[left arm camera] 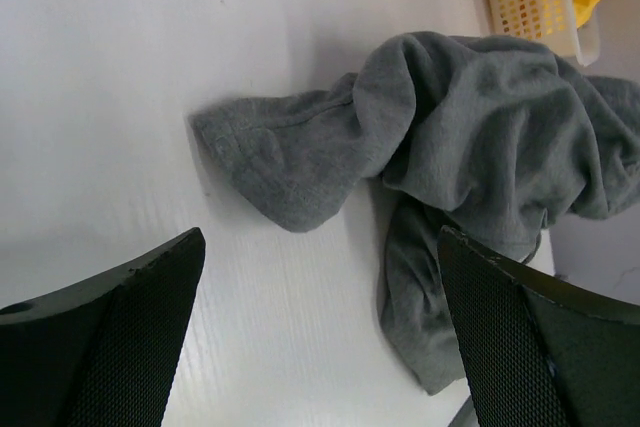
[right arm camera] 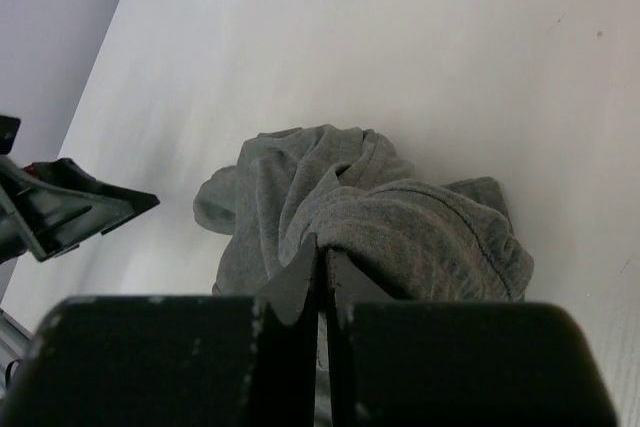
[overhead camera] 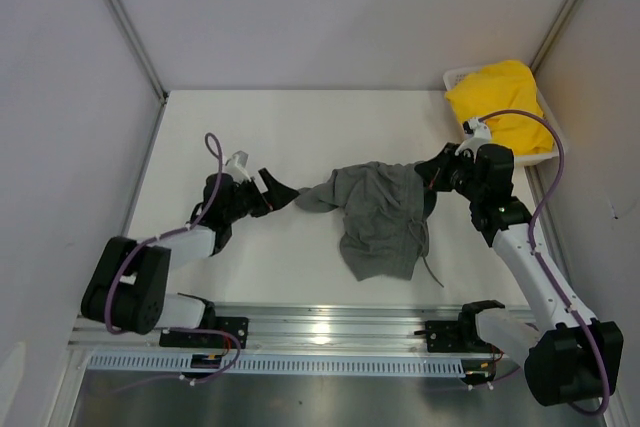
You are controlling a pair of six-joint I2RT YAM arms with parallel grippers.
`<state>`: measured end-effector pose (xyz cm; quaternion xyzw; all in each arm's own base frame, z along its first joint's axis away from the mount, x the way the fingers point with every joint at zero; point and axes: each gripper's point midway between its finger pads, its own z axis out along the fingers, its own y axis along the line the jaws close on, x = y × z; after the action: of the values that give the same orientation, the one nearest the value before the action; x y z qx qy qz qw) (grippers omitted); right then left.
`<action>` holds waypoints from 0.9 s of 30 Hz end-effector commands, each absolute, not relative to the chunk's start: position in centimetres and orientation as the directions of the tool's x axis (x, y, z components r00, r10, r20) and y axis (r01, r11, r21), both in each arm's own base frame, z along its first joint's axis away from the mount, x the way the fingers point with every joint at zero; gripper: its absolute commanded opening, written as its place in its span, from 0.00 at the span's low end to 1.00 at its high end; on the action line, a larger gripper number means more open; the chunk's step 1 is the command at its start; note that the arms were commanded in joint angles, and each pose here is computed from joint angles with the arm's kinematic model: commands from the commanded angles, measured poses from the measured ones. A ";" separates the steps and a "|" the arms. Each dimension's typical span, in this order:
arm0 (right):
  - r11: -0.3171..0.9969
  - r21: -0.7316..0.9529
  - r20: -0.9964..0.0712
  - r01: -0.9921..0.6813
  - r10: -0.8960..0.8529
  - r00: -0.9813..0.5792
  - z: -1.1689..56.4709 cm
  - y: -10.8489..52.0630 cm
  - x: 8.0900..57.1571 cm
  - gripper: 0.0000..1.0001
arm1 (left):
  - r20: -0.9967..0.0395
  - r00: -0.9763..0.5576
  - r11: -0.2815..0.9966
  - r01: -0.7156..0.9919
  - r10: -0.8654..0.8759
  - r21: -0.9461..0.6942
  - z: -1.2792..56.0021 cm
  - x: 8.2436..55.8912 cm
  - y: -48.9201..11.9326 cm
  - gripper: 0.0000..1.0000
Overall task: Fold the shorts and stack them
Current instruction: Flatten the shorts out
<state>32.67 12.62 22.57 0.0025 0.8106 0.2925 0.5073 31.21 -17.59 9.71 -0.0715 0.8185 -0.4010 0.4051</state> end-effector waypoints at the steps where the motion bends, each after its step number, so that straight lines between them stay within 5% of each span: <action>1: 0.825 0.454 -0.846 -0.337 0.282 -0.452 23.6 12.8 32.5 0.00 | -0.533 -0.667 0.585 0.176 -0.521 -0.792 11.5 33.5 -19.1 0.99; 8: 0.824 0.459 -0.843 -0.332 0.286 -0.455 23.5 12.9 32.6 0.00 | -0.408 -0.776 0.580 0.067 -0.481 -0.812 8.7 35.7 -22.3 0.99; 12: 0.823 0.459 -0.845 -0.334 0.288 -0.451 23.8 12.9 32.6 0.00 | -0.317 -0.815 0.568 -0.019 -0.486 -0.823 7.0 35.6 -23.8 0.88; 19: 0.806 0.483 -0.836 -0.341 0.309 -0.453 24.3 13.2 32.6 0.00 | -0.228 -0.830 0.498 -0.068 -0.510 -0.865 5.3 35.4 -25.6 0.40; 20: 0.803 0.485 -0.835 -0.346 0.308 -0.455 24.3 13.4 32.6 0.00 | -0.245 -0.825 0.477 -0.033 -0.509 -0.878 6.0 35.8 -26.0 0.21; 22: 0.801 0.486 -0.835 -0.349 0.307 -0.457 24.4 13.4 32.6 0.00 | -0.242 -0.834 0.452 -0.009 -0.495 -0.892 6.6 36.0 -26.6 0.00; 27: 0.804 0.471 -0.849 -0.363 0.300 -0.435 26.0 13.5 33.6 0.00 | -0.388 -0.805 0.531 0.108 -0.450 -0.840 10.8 38.7 -26.1 0.00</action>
<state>32.53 12.93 22.66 0.0002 0.8103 0.3014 0.5025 36.08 -25.67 4.93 -0.1601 0.8442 -0.4585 0.2267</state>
